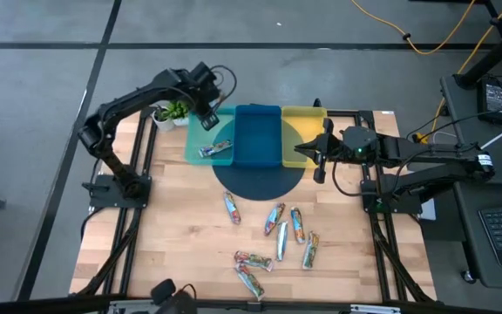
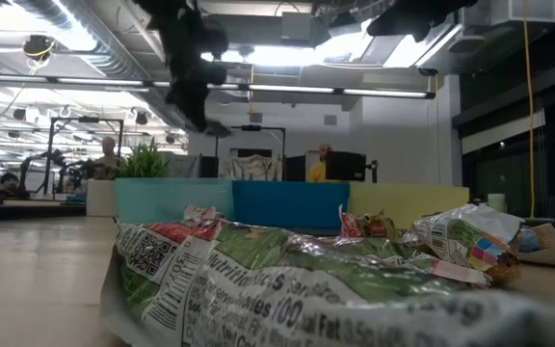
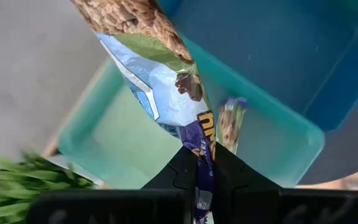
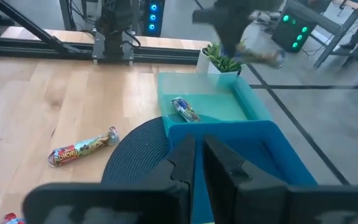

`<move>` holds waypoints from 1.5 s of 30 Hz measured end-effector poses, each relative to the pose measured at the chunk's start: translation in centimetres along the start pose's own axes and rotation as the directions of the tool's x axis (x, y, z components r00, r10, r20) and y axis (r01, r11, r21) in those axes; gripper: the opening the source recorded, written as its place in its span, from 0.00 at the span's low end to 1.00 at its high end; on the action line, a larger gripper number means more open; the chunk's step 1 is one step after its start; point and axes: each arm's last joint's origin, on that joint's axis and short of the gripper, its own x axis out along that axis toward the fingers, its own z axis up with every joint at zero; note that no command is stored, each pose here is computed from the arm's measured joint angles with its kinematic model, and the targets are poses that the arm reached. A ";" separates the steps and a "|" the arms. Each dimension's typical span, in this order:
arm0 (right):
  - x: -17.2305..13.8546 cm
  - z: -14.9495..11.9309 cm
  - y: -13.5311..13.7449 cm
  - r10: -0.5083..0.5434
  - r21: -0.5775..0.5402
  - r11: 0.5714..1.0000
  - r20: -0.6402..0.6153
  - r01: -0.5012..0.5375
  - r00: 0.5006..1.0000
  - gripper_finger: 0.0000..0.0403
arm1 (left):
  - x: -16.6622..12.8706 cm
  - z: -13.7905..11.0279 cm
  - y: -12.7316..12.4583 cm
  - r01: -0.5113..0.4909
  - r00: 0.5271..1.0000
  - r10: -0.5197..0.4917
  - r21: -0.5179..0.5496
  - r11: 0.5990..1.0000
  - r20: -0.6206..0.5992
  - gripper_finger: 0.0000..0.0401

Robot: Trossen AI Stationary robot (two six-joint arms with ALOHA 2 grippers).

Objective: Pick and place Granola Bars by type
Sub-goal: Put the blue granola bar into the light blue bin

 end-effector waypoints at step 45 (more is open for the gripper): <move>0.0 0.0 0.0 0.001 0.005 1.000 0.000 -0.001 1.000 0.08 | 11.2 -6.1 -0.7 0.012 0.996 -0.022 -0.115 0.993 -0.083 0.02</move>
